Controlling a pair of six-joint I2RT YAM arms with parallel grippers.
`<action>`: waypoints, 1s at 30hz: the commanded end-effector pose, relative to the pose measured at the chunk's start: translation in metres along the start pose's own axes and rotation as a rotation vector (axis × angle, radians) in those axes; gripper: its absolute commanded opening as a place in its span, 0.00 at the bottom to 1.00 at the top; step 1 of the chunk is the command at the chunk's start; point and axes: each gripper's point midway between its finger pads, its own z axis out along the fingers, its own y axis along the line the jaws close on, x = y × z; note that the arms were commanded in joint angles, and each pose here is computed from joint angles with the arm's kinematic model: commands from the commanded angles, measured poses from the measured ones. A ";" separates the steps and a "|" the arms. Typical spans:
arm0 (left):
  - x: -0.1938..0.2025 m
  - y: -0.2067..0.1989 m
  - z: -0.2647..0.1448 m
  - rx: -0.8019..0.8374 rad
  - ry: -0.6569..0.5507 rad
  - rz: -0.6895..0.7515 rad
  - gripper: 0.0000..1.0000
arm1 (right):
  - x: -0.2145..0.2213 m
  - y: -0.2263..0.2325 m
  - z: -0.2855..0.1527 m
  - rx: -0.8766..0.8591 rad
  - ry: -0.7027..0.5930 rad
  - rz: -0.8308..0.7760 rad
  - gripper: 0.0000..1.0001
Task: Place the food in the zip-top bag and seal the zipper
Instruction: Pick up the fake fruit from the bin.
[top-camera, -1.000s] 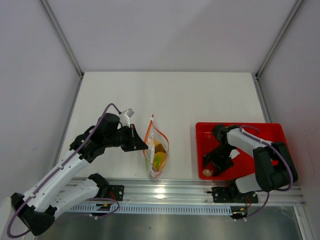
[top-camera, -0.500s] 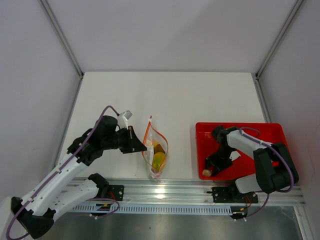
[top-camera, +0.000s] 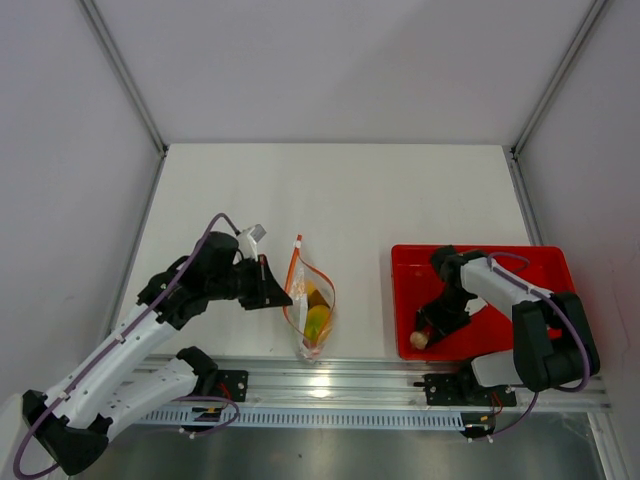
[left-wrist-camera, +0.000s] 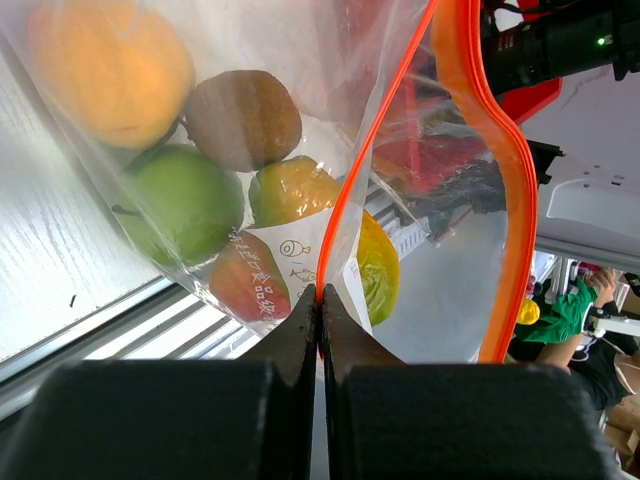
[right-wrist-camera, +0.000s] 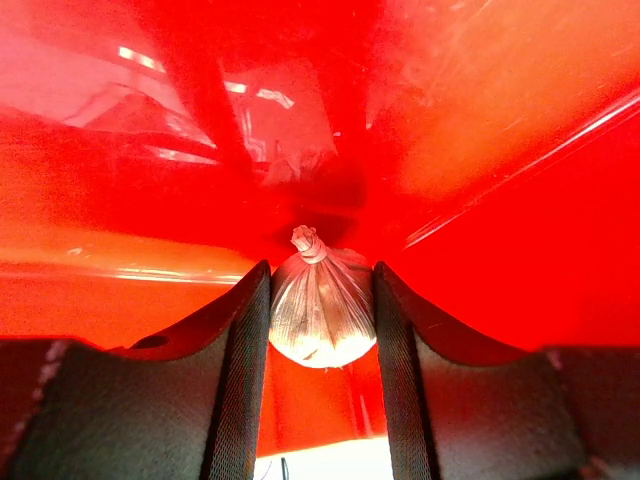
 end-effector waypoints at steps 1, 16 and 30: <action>-0.003 -0.007 -0.006 0.014 -0.005 -0.013 0.01 | -0.011 0.002 -0.014 -0.029 -0.059 -0.010 0.31; 0.000 -0.011 -0.010 0.009 0.042 0.026 0.01 | -0.023 0.014 -0.017 -0.071 -0.070 -0.020 0.31; 0.004 -0.008 -0.007 0.007 0.077 0.059 0.01 | -0.039 0.040 -0.055 -0.159 -0.148 -0.055 0.30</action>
